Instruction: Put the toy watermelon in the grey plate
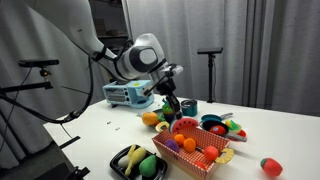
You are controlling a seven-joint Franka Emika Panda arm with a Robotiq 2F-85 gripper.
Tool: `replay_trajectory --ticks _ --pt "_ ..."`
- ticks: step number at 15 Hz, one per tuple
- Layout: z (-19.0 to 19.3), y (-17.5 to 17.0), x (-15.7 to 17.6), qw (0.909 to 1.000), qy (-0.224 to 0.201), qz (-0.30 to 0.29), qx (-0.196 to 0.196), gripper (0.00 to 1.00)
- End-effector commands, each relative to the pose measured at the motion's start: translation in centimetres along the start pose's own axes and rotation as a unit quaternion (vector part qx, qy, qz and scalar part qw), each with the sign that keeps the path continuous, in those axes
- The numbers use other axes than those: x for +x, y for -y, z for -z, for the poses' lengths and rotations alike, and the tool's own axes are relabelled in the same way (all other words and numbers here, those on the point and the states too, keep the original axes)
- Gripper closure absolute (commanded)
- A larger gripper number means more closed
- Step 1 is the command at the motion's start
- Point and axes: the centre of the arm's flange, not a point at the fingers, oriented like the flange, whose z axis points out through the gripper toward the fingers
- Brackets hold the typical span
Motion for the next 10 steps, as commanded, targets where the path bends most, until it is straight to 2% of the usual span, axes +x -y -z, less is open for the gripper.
replay_trajectory --ticks 1,6,10 --pt "5.3 3.1 -3.2 0.9985 -0.02 0.012 0.049 1.0" --pt "9.9 6.3 -3.6 0.995 -0.043 0.024 0.087 1.0" --pt "11.9 8.3 -2.4 0.9859 0.014 0.028 0.165 1.0"
